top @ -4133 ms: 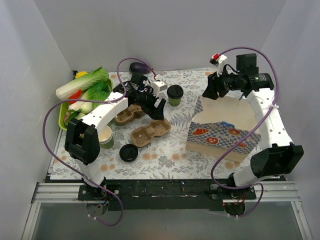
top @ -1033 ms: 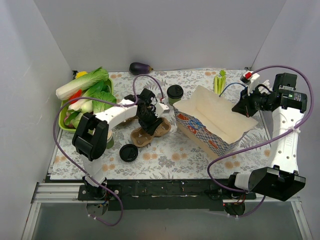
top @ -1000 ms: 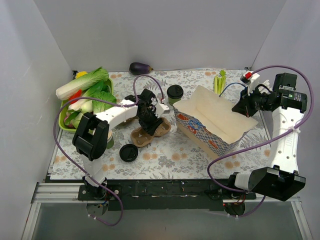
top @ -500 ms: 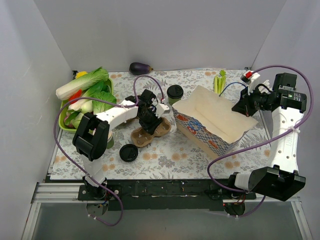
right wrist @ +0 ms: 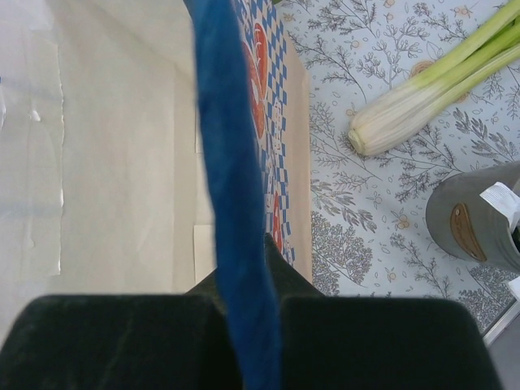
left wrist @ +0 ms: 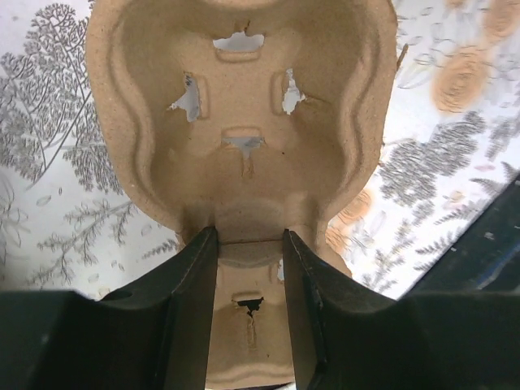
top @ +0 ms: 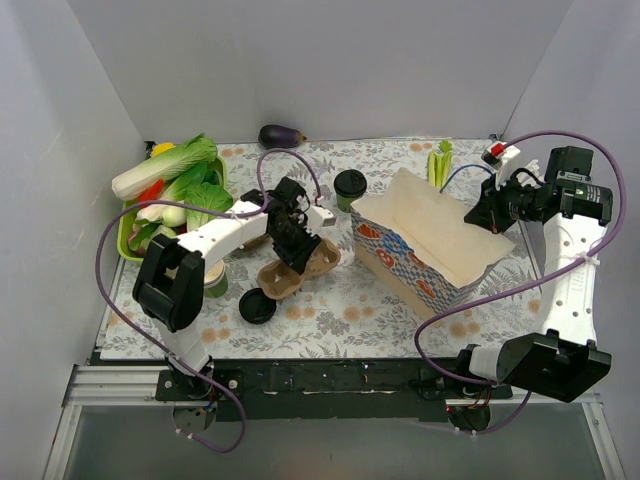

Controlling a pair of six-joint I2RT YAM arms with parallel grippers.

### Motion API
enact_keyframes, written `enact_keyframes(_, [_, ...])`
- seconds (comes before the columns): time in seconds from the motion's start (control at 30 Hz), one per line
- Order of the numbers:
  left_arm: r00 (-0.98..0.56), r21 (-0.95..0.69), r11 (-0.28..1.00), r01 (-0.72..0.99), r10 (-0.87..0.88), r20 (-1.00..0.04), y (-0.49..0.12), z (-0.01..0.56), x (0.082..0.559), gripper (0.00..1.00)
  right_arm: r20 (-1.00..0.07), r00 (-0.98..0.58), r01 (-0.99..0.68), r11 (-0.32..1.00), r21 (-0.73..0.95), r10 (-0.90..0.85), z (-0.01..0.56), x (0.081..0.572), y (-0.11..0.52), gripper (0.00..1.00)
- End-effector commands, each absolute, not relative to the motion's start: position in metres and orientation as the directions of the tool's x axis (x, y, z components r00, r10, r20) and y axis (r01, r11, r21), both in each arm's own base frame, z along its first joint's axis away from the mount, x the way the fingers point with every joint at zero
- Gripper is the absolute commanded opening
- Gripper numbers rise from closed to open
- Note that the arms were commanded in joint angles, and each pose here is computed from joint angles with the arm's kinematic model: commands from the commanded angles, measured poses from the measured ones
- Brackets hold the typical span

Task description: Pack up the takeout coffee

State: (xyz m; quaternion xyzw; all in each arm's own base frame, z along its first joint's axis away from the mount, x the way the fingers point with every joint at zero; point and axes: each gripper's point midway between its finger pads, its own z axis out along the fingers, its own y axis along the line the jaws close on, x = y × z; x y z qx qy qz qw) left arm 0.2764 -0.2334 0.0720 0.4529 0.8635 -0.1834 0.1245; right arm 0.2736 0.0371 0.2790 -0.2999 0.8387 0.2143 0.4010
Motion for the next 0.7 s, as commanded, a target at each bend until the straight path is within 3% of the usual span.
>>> enact_keyframes(0.0, [-0.571,-0.228,0.539,0.811,0.643,-0.51,-0.232,0.141,0.268,0.0,-0.823,-0.456,-0.688,0.721,0.085,-0.338,0.291,0.275,0.039,0.01])
enact_keyframes(0.13, [-0.599,-0.217,0.622,0.753,0.51,-0.617,-0.23,0.195,0.295,0.0,-0.843,-0.431,-0.728,0.676,0.114,-0.321,0.298,0.269,0.051,0.01])
enact_keyframes(0.23, [-0.525,-0.192,0.669,0.718,0.339,-0.78,-0.227,0.265,0.329,0.0,-0.862,-0.404,-0.771,0.621,0.14,-0.307,0.307,0.262,0.065,0.01])
enact_keyframes(0.3, [-0.372,-0.135,0.645,0.753,0.246,-0.895,-0.232,0.332,0.341,0.0,-0.864,-0.392,-0.791,0.595,0.142,-0.315,0.311,0.258,0.072,0.01])
enact_keyframes(0.4, [-0.161,-0.038,0.6,0.799,0.152,-0.975,-0.24,0.407,0.345,0.0,-0.861,-0.376,-0.831,0.535,0.15,-0.342,0.312,0.252,0.089,0.01])
enact_keyframes(0.5, [-0.051,0.011,0.545,0.838,0.098,-0.994,-0.251,0.454,0.344,0.0,-0.866,-0.365,-0.863,0.474,0.177,-0.342,0.316,0.245,0.107,0.01])
enact_keyframes(0.67, [0.007,0.028,0.4,0.916,0.055,-0.998,-0.275,0.493,0.323,0.0,-0.853,-0.368,-0.893,0.397,0.213,-0.371,0.309,0.237,0.129,0.01])
